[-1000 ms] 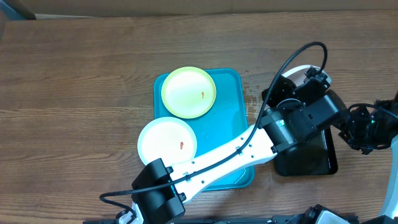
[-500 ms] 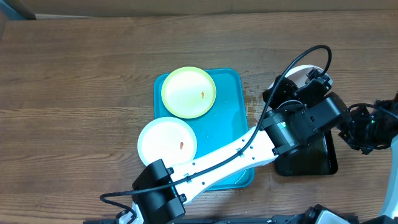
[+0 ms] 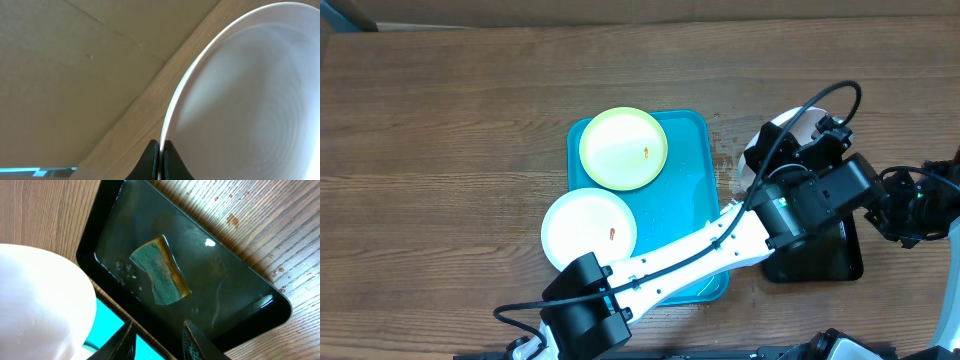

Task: Clean dirty plates on tray and stack at the side
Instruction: 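Place the white plate on the table left of the tray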

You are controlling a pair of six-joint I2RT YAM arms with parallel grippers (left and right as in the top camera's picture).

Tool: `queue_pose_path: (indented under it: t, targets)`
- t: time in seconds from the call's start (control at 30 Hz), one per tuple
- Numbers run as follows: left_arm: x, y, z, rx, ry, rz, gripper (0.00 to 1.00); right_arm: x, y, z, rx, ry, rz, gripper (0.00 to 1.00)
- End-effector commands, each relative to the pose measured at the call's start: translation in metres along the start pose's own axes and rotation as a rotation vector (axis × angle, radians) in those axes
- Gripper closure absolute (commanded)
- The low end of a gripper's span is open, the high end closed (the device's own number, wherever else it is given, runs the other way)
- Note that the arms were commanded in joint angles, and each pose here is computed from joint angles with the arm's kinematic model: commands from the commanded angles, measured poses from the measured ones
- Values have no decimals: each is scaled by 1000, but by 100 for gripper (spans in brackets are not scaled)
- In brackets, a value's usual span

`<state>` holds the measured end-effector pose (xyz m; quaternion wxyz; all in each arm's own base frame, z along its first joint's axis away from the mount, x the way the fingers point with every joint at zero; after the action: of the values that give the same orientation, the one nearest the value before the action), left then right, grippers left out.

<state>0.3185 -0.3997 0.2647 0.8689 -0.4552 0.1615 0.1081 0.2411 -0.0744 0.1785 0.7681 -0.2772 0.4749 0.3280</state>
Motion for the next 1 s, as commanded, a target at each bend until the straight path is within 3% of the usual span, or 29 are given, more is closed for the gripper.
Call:
queue_pose_path:
  t: [0.0,0.2,0.3,0.5,0.7,0.83,0.97]
  targets:
    - [-1,2,2,-32,-24,12,96,-5,-4,3,-13,-10,-22,68]
    - [-6,26,32,-195,26,157,96,-5,-2,2,-28,-7,-14,68]
    - [-14,39,84,-406,118,320,96,-5,-1,2,-34,-7,-11,68]
    - [-5,74,179,-644,184,557,96,-5,-3,5,-93,-11,-20,67]
    - [16,162,312,-820,-129,811,95,-2,0,12,-147,-15,-7,67]
    - [23,240,385,-1072,-241,977,95,-1,1,14,-157,-17,-5,67]
    - [28,310,412,-1299,-295,1067,96,-1,1,14,-157,-17,-7,67]
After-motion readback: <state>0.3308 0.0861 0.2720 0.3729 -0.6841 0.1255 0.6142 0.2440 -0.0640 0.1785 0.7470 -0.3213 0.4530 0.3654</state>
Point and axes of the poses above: each gripper's point midway between its finger pads, its own x axis out along the fingers, its own z axis along the line the jaws close on, y = z × x, the point moved 3 cm from there along -x, back along the fingers, and after that the axes turned 14 degrees about -x, right-handed, at the moved point
